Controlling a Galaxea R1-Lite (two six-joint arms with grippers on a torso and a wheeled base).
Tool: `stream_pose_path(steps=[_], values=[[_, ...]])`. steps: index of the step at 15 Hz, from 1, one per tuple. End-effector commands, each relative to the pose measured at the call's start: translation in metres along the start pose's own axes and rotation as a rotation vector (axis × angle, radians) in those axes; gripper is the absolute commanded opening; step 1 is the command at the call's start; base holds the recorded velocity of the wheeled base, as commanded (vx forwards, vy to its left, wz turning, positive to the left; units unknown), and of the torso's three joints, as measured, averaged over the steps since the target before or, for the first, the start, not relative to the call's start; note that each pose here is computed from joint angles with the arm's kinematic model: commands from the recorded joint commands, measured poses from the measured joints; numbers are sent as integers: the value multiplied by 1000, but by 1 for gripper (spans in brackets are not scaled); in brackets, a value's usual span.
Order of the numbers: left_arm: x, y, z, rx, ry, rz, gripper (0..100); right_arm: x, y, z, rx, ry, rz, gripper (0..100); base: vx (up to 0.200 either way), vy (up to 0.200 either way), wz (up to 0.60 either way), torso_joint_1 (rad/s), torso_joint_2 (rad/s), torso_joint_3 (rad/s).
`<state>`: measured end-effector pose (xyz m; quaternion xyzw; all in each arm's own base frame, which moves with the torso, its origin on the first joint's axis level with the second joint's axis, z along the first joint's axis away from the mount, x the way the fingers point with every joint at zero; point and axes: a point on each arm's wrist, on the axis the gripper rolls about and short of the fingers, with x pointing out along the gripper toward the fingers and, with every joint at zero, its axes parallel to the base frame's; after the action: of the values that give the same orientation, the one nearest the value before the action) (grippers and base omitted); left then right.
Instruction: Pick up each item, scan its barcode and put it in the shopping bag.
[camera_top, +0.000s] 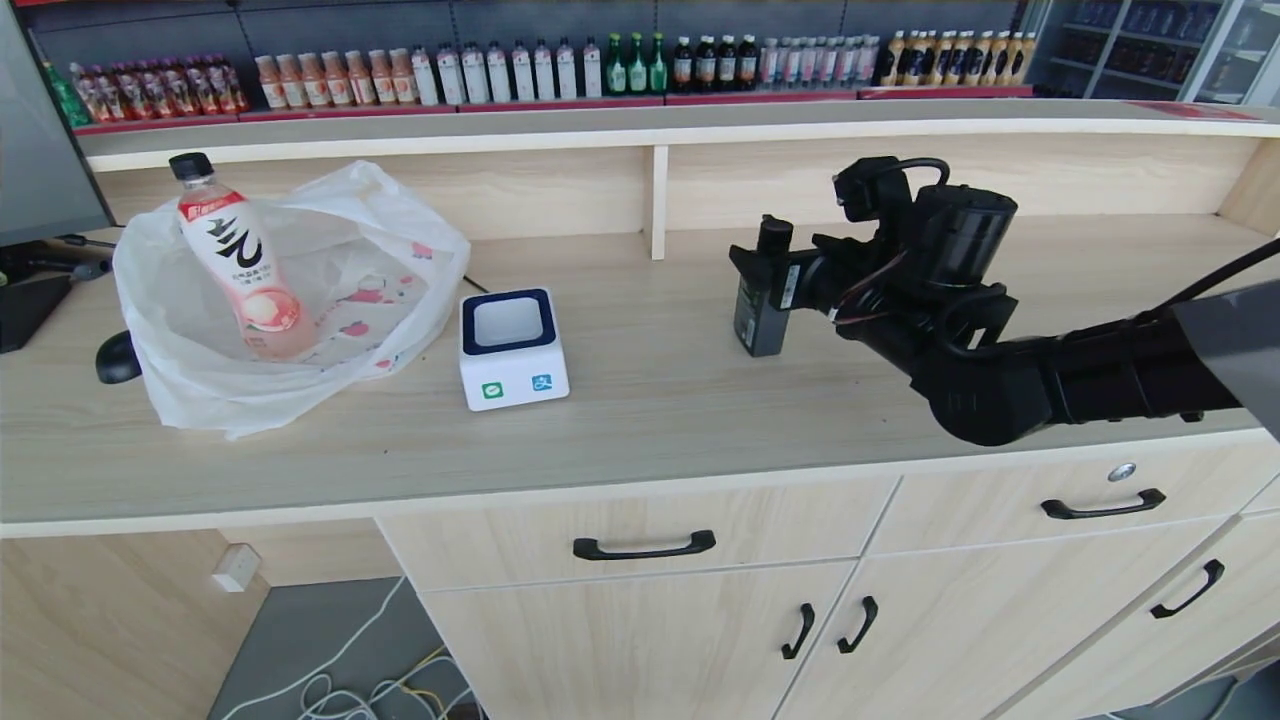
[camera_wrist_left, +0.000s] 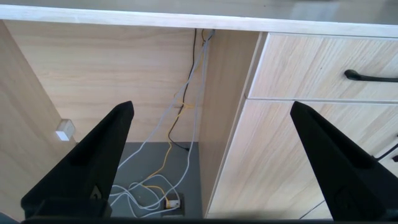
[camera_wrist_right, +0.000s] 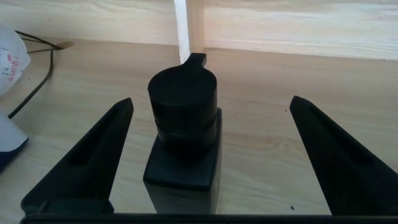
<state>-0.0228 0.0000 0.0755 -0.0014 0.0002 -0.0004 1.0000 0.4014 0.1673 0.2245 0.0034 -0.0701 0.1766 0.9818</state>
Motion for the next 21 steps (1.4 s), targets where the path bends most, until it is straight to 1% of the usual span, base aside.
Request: stream_pose_path(steps=[1,4,6,7,10,21], values=[[0,0,0,0,0,1,100,3,1,-6,-1,11,0,100,0,0,0,0,0,0],[0,0,0,0,0,-1,100,5,0,-14,1,28,-9,100,0,0,0,0,0,0],[0,0,0,0,0,-1,100,6,0,-18,15,36,-60,100,0,0,0,0,0,0],[0,0,0,0,0,1,100,8,3,-21,31,39,-74,100,0,0,0,0,0,0],[0,0,0,0,0,1,100,12,2,-19,38,23,-106,100,0,0,0,0,0,0],[0,0,0,0,0,-1,100,17,-1,-36,62,52,-143,100,0,0,0,0,0,0]])
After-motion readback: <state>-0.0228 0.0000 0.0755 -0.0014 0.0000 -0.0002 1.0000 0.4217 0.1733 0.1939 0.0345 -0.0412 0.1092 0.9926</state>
